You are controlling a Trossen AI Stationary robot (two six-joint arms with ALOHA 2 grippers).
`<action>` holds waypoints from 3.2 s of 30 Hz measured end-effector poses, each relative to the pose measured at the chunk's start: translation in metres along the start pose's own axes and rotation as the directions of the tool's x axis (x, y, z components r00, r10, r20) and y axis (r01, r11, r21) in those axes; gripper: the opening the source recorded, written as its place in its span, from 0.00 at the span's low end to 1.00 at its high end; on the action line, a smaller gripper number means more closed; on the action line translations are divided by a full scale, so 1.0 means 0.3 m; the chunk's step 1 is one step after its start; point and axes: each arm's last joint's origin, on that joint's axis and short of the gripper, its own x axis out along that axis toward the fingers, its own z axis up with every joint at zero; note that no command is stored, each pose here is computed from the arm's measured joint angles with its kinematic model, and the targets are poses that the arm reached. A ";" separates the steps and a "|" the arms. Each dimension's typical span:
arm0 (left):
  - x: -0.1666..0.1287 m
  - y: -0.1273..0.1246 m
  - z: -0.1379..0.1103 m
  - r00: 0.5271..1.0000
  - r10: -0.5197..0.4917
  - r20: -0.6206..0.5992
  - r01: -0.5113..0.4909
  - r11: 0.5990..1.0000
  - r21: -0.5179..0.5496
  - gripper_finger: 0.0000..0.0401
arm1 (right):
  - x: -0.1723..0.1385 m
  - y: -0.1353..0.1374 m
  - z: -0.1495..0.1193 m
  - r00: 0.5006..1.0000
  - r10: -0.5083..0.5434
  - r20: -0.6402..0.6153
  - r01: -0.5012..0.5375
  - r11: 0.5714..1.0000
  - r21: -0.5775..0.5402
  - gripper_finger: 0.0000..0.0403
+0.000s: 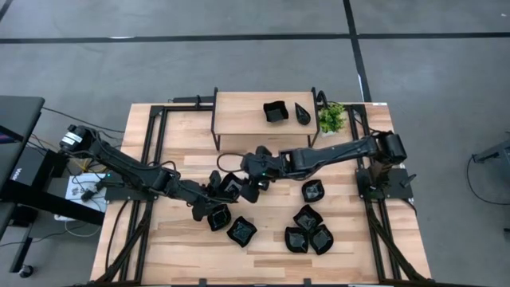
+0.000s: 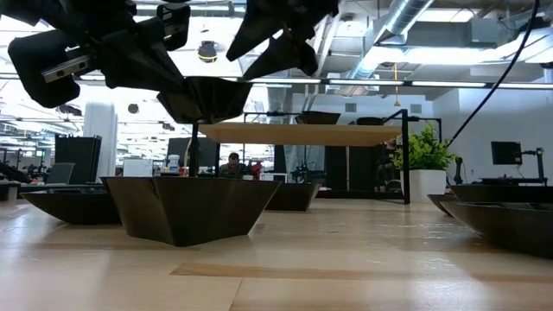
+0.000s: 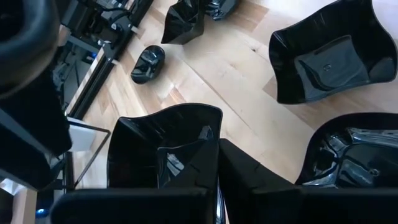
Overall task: Pick & Place Mini shaped plates
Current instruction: Stack the black distorted square plate on top of the black distorted square plate on the shelf
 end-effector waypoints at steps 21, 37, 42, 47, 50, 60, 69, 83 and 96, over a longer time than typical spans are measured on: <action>0.000 -0.002 -0.001 1.000 -0.009 -0.001 0.009 1.000 -0.001 0.03 | 0.120 -0.005 -0.056 0.998 -0.020 -0.062 0.020 1.000 -0.006 0.49; 0.000 -0.001 0.000 1.000 -0.003 0.003 0.003 1.000 -0.004 0.04 | 0.122 -0.016 -0.052 0.998 -0.029 -0.060 0.029 1.000 -0.001 0.16; 0.000 0.000 0.000 1.000 -0.002 0.003 0.002 1.000 -0.004 0.04 | 0.121 -0.013 -0.053 0.998 -0.011 -0.067 0.011 1.000 -0.001 0.08; 0.000 -0.001 0.000 1.000 -0.002 0.003 0.002 1.000 -0.004 0.04 | 0.121 -0.012 -0.052 0.998 -0.007 -0.065 0.008 1.000 0.013 0.01; 0.000 -0.001 0.000 1.000 -0.002 0.003 0.002 1.000 -0.004 0.04 | 0.121 -0.012 -0.052 0.998 -0.007 -0.066 0.008 1.000 0.016 0.01; 0.000 -0.001 0.000 1.000 -0.002 0.003 0.002 1.000 -0.004 0.04 | 0.121 -0.012 -0.053 0.998 -0.008 -0.068 0.011 0.999 0.038 0.00; 0.000 0.001 -0.001 1.000 0.012 -0.011 -0.013 0.999 -0.040 0.07 | 0.121 -0.013 -0.053 0.998 -0.008 -0.068 0.011 0.999 0.045 0.00; 0.000 0.000 -0.005 0.999 0.023 -0.035 -0.026 0.996 -0.086 0.25 | 0.121 -0.013 -0.052 0.998 -0.008 -0.069 0.011 0.999 0.045 0.00; -0.001 0.003 -0.007 0.997 0.046 -0.055 -0.051 0.995 -0.086 0.25 | 0.078 -0.058 -0.027 0.996 -0.039 -0.085 0.044 0.997 0.056 0.00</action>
